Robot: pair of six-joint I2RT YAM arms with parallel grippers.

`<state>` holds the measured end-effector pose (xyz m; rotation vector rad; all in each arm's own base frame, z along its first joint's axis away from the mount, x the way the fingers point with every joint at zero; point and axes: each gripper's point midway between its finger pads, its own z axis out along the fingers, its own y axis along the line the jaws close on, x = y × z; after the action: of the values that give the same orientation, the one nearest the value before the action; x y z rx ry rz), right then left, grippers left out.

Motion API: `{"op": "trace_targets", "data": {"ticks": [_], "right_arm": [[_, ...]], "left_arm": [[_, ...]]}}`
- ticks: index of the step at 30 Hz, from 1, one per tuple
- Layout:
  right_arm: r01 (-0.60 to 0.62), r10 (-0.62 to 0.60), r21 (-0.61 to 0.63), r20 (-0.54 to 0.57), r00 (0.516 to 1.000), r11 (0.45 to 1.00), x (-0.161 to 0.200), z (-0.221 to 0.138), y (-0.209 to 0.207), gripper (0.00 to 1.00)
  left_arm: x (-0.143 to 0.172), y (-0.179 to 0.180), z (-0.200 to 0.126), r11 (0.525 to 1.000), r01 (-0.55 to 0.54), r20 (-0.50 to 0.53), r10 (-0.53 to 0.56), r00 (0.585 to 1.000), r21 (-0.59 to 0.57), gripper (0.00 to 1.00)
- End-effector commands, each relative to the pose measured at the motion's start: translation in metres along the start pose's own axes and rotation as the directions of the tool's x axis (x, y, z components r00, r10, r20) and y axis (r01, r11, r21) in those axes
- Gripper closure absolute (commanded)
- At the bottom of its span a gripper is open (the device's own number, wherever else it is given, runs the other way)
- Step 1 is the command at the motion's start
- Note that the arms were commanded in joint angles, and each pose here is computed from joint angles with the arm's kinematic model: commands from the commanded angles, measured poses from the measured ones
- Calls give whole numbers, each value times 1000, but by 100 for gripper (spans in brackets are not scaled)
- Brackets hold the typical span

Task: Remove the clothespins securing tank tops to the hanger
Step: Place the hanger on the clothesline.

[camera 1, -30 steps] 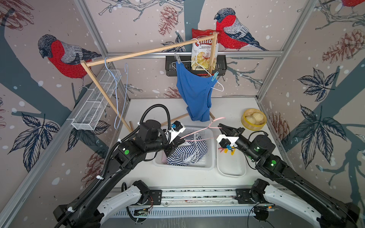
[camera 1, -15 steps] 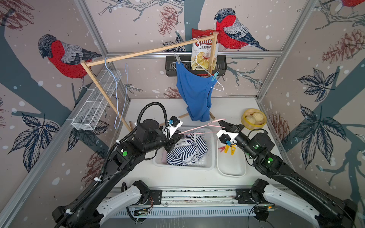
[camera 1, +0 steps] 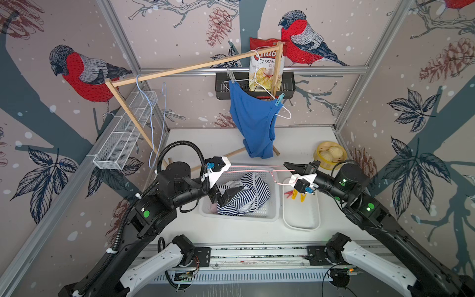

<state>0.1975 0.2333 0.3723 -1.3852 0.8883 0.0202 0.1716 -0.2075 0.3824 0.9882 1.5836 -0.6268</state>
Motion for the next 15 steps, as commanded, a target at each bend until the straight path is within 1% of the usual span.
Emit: {"op": "trace_targets", "data": {"ticks": [1,3,4,6,8,10,13,15], "right_arm": [[-96,80,-126,-126,989,987,23,0,23,100],[-118,93,-153,-159,983,981,30,5,28,100],[-124,95,-165,-175,980,978,34,7,32,100],[-136,101,-172,-196,975,976,38,10,34,100],[-138,102,-180,-196,975,974,39,12,35,100],[-135,99,-181,-192,976,974,39,12,36,100],[-131,96,-175,-195,976,976,40,10,34,100],[-134,99,-178,-193,976,975,42,9,35,100]], "left_arm": [[16,38,-9,973,-64,-85,46,995,-220,4],[26,42,-6,968,-96,-123,69,990,-232,4],[34,46,-2,963,-107,-159,69,985,-246,5],[53,51,7,961,-125,-239,65,969,-247,12],[69,50,18,967,-128,-284,61,957,-222,24],[78,45,27,975,-120,-297,61,953,-186,40],[88,45,35,977,-127,-332,65,941,-169,58],[91,41,38,982,-127,-338,72,938,-143,68]]}}
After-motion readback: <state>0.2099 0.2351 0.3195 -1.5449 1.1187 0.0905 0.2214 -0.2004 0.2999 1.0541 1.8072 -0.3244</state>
